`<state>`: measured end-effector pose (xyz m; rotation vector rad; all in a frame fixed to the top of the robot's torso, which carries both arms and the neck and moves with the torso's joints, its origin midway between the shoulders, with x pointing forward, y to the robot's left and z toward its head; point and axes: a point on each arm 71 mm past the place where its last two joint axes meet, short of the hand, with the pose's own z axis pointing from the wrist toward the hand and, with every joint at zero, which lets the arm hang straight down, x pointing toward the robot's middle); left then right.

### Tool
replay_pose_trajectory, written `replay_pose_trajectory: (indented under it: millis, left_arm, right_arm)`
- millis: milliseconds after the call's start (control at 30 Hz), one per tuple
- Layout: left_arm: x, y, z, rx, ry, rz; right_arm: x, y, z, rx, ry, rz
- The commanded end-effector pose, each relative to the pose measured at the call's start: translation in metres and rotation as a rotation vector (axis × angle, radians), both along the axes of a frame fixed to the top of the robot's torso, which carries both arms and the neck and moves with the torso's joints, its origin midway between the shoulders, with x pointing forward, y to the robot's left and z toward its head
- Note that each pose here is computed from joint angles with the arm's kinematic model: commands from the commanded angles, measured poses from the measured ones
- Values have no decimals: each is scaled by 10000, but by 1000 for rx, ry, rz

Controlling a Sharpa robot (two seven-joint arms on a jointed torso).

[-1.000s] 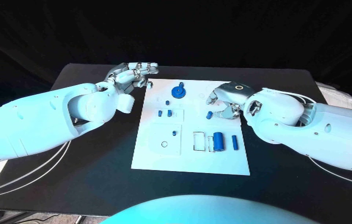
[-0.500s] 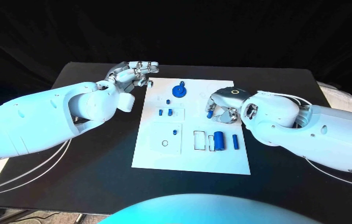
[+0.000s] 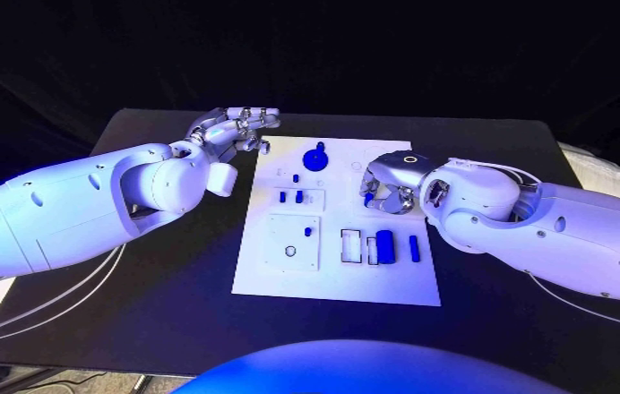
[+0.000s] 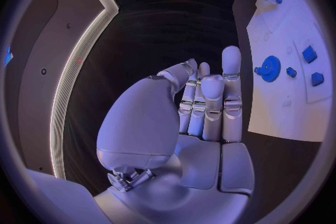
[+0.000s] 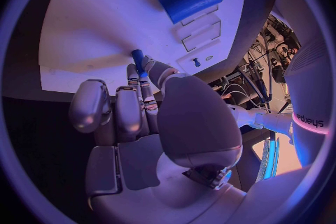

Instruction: Assemble the parts on the task board

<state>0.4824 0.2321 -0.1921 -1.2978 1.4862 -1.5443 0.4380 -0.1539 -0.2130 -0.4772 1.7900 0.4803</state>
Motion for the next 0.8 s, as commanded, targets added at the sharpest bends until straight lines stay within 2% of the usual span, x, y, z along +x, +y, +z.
replay_pose_trajectory:
  millis: [33,167,300,533,667,800]
  left_arm:
    - [-5,-28,9,-8,-6,-24]
    - [-3,-26,7,-8,-5,-25]
    - [0,-20,4,-7,-3,-24]
    - [6,-10,1,-6,-3,-21]
    - [7,-13,0,-6,-3,-22]
    - [7,-18,0,-7,-3,-24]
  right_arm:
    - [10,10,14,19,-29,-1]
    - [9,7,42,42,-58,-8]
    - [-39,-8,97,82,-71,-9]
    - [-157,5,307,164,-79,3]
    - [-224,96,373,201,-66,29]
    - [-281,246,371,229,-41,66]
